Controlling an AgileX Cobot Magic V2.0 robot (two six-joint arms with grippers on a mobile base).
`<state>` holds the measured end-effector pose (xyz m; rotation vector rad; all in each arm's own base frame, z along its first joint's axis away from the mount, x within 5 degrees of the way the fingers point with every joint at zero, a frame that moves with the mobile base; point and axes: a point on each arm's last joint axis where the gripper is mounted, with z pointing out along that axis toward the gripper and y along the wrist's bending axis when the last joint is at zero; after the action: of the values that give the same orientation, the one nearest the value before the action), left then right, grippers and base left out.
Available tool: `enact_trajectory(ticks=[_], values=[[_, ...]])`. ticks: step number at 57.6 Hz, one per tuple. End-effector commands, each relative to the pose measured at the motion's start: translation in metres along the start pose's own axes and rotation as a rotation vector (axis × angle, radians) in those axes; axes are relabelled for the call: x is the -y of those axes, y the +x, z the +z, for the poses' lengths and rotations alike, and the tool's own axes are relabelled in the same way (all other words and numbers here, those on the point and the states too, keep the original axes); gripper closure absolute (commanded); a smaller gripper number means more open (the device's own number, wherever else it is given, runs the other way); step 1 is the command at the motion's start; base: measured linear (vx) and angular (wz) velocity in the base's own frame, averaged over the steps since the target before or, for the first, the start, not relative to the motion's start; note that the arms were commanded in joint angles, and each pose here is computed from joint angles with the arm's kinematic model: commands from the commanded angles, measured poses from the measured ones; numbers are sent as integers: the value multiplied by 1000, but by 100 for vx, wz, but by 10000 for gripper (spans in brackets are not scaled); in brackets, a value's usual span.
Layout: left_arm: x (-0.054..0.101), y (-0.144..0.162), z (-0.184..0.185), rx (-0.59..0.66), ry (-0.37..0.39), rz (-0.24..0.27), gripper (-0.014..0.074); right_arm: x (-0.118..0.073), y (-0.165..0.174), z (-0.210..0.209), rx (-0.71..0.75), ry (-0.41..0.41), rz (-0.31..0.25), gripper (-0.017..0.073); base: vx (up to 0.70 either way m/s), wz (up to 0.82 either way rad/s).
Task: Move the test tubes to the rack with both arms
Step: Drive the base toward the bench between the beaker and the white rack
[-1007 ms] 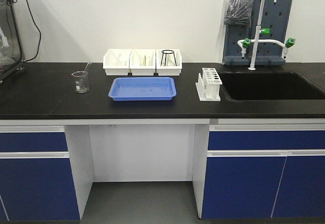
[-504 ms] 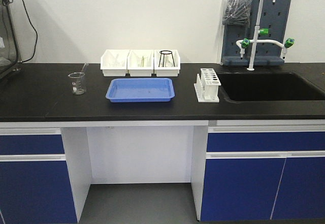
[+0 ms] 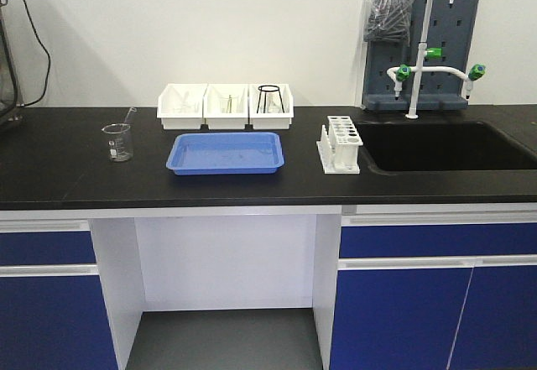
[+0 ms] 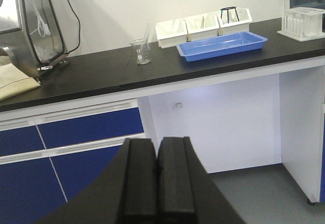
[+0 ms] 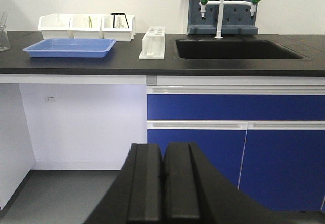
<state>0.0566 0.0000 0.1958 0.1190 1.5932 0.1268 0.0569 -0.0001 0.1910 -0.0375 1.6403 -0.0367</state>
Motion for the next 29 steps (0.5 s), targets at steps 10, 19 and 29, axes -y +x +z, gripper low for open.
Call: enact_trajectory(ticks=[10, 19, 29], values=[[-3, -16, -3, 111, -29, -11, 598, 0, -4, 0, 81, 5, -14, 568, 5, 5], [-3, -16, -3, 111, -29, -11, 598, 0, -4, 0, 81, 5, -14, 568, 4, 11], [-3, -16, -3, 111, -29, -11, 598, 0, -3, 0, 80, 5, -14, 568, 5, 11]])
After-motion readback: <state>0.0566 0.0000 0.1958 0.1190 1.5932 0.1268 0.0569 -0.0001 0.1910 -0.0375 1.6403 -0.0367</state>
